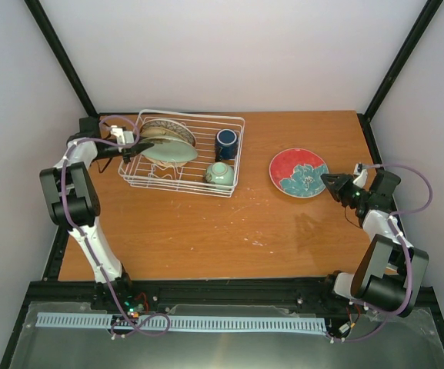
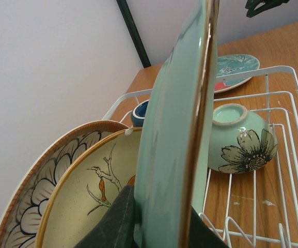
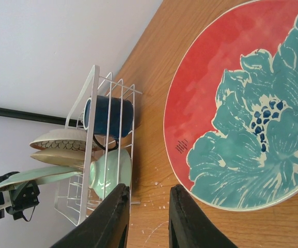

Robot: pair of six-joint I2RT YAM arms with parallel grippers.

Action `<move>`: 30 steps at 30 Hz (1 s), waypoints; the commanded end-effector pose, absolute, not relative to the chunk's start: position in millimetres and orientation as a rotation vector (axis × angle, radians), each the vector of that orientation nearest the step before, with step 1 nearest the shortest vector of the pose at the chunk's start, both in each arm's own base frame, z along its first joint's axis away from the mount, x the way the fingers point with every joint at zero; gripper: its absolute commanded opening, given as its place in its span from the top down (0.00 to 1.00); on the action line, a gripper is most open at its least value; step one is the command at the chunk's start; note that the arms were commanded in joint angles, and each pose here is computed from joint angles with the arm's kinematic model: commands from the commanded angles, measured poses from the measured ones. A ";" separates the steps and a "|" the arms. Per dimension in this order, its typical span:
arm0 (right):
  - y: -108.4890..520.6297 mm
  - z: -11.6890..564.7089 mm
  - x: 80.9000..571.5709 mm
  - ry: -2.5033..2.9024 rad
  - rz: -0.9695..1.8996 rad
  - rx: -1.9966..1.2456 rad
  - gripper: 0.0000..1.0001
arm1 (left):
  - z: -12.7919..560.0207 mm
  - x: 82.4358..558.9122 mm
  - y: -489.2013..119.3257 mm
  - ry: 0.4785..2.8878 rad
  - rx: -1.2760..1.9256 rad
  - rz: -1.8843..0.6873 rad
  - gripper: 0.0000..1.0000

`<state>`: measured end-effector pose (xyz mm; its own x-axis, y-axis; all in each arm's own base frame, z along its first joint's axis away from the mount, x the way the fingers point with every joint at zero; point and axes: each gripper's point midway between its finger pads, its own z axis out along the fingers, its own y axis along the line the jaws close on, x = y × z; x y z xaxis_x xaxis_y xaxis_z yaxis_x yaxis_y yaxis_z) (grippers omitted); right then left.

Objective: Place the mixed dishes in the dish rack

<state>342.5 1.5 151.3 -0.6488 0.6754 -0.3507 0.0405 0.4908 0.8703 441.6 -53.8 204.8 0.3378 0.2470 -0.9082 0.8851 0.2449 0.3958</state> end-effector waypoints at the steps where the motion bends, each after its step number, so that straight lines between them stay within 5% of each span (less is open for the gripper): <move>1: 4.0 154.4 344.3 2.029 1.174 0.558 0.79 | 219.8 445.8 -31.9 1.155 1.311 -0.478 1.00; 30: 4.8 161.4 341.1 2.016 1.165 0.556 0.80 | 286.9 443.4 -22.5 0.992 1.305 -0.411 0.99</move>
<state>341.8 3.0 154.7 -0.6480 0.6759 -0.3511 0.0352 0.4871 0.8727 449.3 -20.3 242.9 0.4086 0.3221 -0.8540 0.8163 0.2896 0.4998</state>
